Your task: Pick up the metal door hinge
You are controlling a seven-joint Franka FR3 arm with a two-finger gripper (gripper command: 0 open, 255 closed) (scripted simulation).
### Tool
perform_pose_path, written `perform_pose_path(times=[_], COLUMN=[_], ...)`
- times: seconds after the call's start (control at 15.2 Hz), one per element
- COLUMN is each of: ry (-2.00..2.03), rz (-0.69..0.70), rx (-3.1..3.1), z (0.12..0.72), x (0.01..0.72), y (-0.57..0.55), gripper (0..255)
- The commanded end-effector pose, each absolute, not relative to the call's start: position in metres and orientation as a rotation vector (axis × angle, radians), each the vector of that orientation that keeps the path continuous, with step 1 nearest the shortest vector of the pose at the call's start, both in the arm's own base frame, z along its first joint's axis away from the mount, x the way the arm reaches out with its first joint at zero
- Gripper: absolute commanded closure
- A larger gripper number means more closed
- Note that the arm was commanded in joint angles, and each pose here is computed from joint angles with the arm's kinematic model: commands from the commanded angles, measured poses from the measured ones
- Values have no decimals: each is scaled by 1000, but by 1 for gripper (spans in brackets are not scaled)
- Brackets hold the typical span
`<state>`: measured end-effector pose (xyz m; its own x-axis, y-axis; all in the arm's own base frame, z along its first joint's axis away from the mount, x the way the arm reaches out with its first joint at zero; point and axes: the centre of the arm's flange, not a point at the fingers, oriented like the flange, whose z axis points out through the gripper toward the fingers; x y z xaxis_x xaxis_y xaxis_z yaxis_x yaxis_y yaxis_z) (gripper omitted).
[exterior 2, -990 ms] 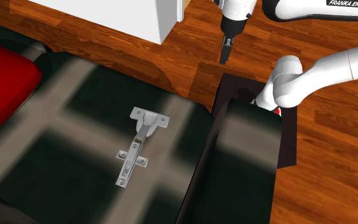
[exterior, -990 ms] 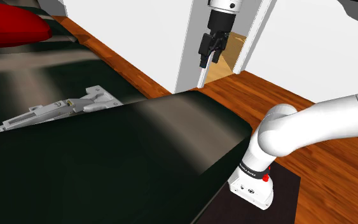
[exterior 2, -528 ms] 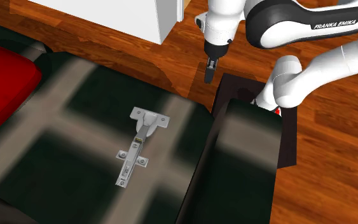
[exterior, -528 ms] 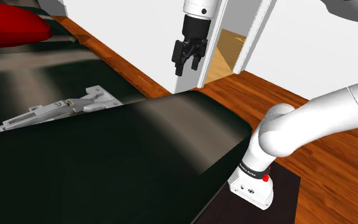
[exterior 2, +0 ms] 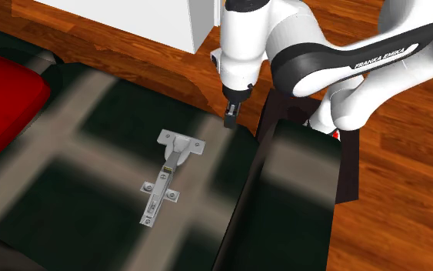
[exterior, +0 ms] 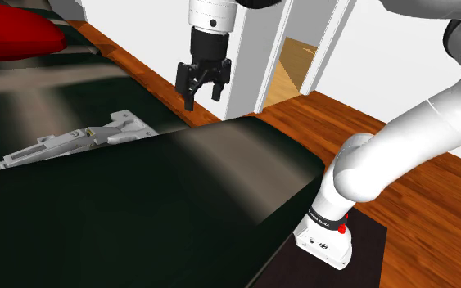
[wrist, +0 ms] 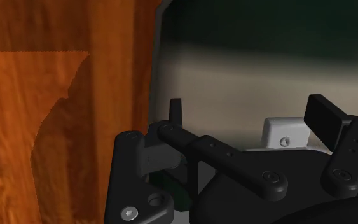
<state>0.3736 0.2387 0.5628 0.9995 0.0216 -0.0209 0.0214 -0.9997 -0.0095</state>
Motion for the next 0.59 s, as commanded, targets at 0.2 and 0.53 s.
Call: perform_pose_path(times=[0.2,0.53], ry=[-22,-13], rz=[26,19], rx=[-3131,-3130], z=[545,530], x=[396,419], y=[296,355], gripper=[0,0])
